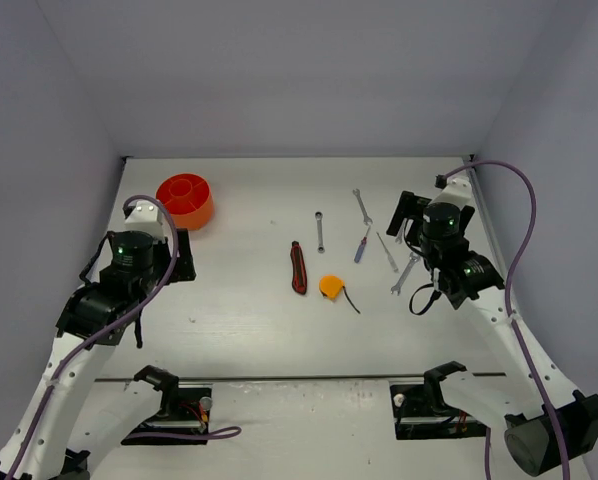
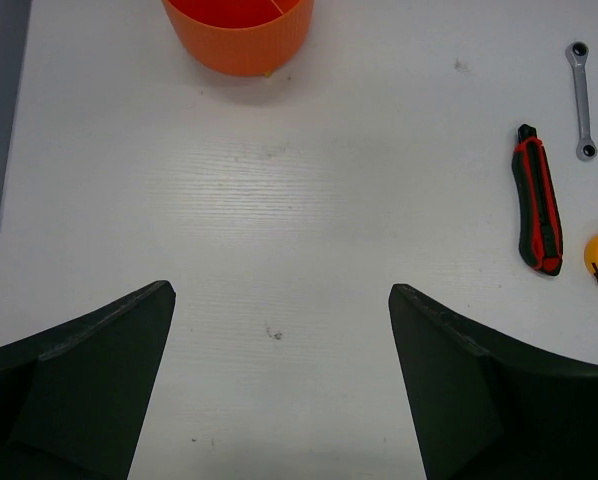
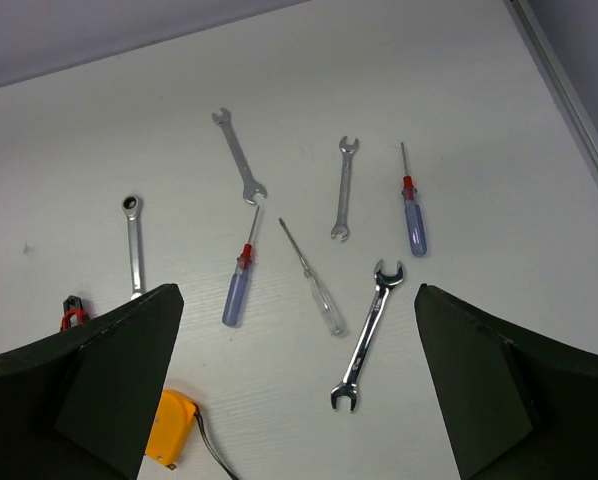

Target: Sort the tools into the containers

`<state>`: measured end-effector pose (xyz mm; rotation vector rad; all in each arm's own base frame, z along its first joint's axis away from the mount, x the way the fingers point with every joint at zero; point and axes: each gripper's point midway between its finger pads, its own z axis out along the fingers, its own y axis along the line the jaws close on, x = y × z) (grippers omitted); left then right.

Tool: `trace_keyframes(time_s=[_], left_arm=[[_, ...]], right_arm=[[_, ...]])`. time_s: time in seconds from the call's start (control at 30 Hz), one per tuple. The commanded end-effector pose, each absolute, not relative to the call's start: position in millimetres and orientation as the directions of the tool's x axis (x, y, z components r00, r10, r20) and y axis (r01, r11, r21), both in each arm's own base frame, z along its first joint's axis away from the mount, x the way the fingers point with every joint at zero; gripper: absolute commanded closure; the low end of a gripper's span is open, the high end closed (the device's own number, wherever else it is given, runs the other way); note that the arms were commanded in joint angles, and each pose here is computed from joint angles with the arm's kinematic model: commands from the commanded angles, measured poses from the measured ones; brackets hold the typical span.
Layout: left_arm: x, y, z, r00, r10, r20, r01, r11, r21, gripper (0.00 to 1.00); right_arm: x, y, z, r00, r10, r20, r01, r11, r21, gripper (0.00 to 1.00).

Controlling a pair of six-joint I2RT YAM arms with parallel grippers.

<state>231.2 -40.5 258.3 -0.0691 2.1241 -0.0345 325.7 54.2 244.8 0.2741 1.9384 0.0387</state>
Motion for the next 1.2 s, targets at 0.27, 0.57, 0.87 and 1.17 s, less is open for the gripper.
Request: trace_keyframes(time_s=[0.27,0.57,0.87,1.17], left_arm=[[254.2,-53.6,277.9,-0.504,-0.102,-0.858,-0.035,0.995,-0.098,0.14],[256.9,-62.5,276.2,-0.521,-0.126,-0.844,-0.021,0.991,-0.135,0.14],[253.8,-71.3,268.4,-0.552,-0.117,-0.825,0.020,0.988,-0.153,0.14],[244.7,-71.5,265.5,-0.551,-0.122,-0.825,0.035,0.985,-0.168,0.14]], right_arm=[[314.4,29.9,228.6,-0.314,0.224,-0.923,0.290,0.948,0.131,0.00],[302.4,-3.6,156.1,-0.405,0.348,-0.846,0.524,0.846,0.097,0.17],[307.0,-14.7,96.9,-0.483,0.522,-0.703,0.626,0.767,0.140,0.36],[316.7,-2.6,55.2,-0.576,0.556,-0.599,0.639,0.763,0.094,0.38]])
